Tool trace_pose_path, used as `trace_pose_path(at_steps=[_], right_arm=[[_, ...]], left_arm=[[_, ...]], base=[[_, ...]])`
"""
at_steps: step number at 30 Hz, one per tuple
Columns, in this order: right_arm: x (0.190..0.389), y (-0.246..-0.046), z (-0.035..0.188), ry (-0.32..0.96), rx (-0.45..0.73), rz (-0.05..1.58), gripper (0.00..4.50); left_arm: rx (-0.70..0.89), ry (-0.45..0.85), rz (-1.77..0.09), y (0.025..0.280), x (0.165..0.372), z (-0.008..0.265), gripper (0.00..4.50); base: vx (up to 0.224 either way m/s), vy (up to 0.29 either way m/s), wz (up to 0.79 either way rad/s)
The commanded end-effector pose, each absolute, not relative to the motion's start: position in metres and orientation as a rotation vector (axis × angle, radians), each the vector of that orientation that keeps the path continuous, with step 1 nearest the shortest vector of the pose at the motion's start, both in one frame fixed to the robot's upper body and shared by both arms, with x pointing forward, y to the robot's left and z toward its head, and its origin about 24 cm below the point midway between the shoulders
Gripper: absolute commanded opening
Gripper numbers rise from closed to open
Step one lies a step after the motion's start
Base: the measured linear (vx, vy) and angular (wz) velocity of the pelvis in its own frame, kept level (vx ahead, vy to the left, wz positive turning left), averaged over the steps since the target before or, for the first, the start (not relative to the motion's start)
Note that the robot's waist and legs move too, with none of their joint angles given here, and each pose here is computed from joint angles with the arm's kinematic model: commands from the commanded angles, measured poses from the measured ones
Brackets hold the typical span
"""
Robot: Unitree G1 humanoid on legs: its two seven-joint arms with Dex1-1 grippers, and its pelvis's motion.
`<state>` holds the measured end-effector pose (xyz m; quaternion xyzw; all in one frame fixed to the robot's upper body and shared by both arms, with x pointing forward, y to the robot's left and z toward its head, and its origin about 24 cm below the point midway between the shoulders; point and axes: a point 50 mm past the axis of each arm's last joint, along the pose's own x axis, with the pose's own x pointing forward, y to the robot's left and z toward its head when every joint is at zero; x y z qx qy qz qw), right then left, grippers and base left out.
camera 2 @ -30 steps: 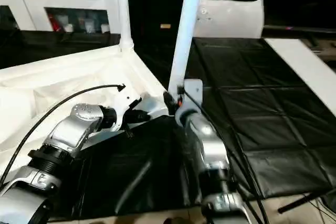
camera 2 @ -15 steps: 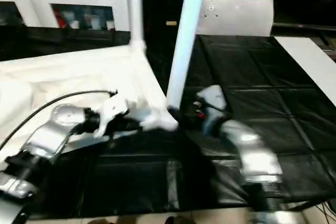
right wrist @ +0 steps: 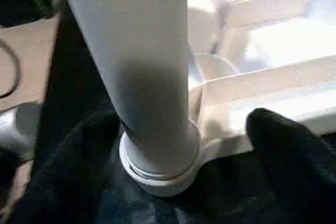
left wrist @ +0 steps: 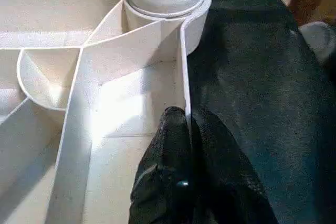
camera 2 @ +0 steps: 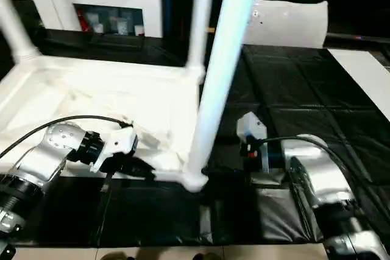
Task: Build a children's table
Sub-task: Rotate leg to tighten
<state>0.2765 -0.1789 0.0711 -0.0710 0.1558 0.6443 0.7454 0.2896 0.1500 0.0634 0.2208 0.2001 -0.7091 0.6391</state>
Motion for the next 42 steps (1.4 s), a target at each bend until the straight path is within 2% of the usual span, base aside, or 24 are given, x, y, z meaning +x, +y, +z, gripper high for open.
trace_pose_path(at_steps=[1, 5, 6, 10, 11, 25, 36, 41, 42], right_arm=[[0.279, -0.179, 0.074, 0.337, -0.17, 1.434, 3.85], [0.28, -0.176, 0.074, 0.333, -0.165, 1.477, 3.67], [0.28, -0.175, 0.073, 0.332, -0.164, 1.483, 3.41], [0.281, -0.171, 0.072, 0.321, -0.167, 1.522, 3.24], [0.281, -0.17, 0.072, 0.319, -0.166, 1.526, 3.04], [0.278, -0.159, 0.067, 0.314, -0.153, 1.593, 2.0], [0.27, -0.157, 0.06, 0.328, -0.105, 1.596, 1.9], [0.268, -0.152, 0.053, 0.351, -0.015, 1.474, 1.9], [0.267, -0.145, 0.044, 0.382, 0.042, 1.381, 1.9]], left_arm=[[0.55, 0.414, -1.706, 0.139, 0.289, 0.072, 0.0], [0.556, 0.413, -1.718, 0.138, 0.289, 0.072, 0.0], [0.557, 0.413, -1.719, 0.138, 0.289, 0.072, 0.0], [0.565, 0.413, -1.725, 0.139, 0.289, 0.072, 0.0], [0.566, 0.413, -1.726, 0.139, 0.289, 0.072, 0.0], [0.588, 0.425, -1.723, 0.141, 0.289, 0.07, 0.0], [0.564, 0.429, -1.662, 0.14, 0.292, 0.067, 0.0], [0.524, 0.424, -1.547, 0.137, 0.3, 0.067, 0.0], [0.479, 0.418, -1.469, 0.133, 0.306, 0.067, 0.0]], base=[[0.0, 0.0, 0.0], [0.0, 0.0, 0.0], [0.0, 0.0, 0.0], [0.0, 0.0, 0.0], [0.0, 0.0, 0.0], [0.0, 0.0, 0.0], [0.0, 0.0, 0.0], [0.0, 0.0, 0.0], [0.0, 0.0, 0.0]])
